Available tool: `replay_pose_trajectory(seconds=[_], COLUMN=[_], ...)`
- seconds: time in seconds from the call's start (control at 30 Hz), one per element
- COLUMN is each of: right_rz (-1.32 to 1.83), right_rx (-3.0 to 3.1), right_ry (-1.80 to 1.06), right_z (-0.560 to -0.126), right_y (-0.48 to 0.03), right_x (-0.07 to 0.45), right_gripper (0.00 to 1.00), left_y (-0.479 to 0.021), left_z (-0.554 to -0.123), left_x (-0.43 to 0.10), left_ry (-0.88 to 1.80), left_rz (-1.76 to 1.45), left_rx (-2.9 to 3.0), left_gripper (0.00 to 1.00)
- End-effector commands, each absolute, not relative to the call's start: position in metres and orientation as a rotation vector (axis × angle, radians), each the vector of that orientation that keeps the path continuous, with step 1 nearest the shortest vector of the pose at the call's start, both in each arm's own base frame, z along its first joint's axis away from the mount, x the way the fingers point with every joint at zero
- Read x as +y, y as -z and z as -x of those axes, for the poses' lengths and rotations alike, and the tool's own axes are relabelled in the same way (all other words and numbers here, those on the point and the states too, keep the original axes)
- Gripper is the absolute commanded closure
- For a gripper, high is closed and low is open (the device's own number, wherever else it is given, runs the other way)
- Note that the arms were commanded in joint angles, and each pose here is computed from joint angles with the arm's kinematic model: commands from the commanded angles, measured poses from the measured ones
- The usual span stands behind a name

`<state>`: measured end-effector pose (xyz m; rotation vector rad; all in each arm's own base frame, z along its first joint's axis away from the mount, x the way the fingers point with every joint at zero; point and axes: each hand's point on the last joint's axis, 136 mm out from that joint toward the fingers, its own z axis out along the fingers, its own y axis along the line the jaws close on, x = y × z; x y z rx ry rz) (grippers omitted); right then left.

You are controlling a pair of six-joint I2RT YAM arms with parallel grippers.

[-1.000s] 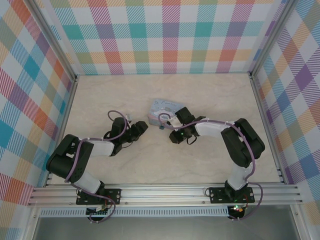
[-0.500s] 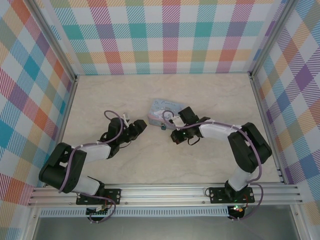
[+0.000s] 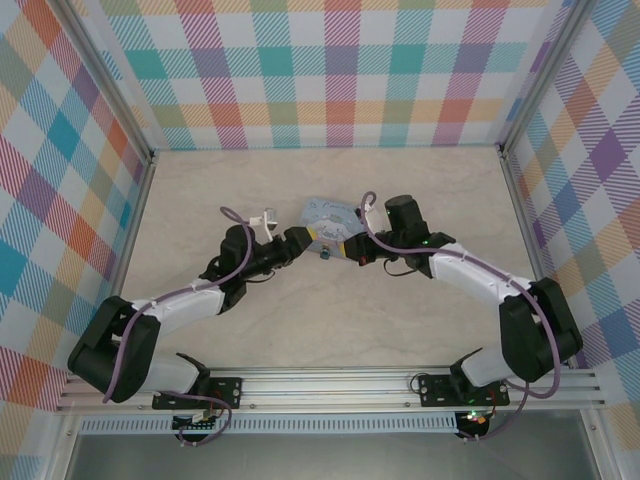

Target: Unlock a padlock with a key

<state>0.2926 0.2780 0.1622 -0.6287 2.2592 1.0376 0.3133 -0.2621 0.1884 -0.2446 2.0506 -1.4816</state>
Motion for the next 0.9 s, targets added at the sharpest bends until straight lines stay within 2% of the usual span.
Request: replay_pose_trajectory(seconds=[0.0, 0.2, 0.37, 0.57, 0.87], right_rz=[0.737, 0.946, 1.144, 1.313, 1.45], right_rx=[2.141, 1.954, 1.793, 1.668, 1.6], right_ry=[-0.817, -0.34, -0.086, 0.002, 0.067], right_z=[-0.294, -0.306, -0.307, -0.297, -0.292], right_y=[-0.176, -0.174, -0.174, -0.168, -0.154], right_x=[0.278, 0.262, 0.27, 0.295, 0.314], right_gripper=[1.0, 1.0, 1.0, 1.0, 1.0], left_y=[-0.19, -0.157, -0.15, -0.144, -0.15], left_z=[-0.321, -0.324, -0.318, -0.312, -0.31], left_x=[-0.268, -0.257, -0.26, -0.271, -0.284], left_ry=[1.524, 1.524, 1.574, 1.676, 1.723], left_rz=[0.381, 0.868, 1.074, 1.315, 1.336], left_rx=[2.073, 2.181, 2.214, 2.208, 2.215], left_gripper=[0.38, 0.47, 0.5, 0.52, 0.57])
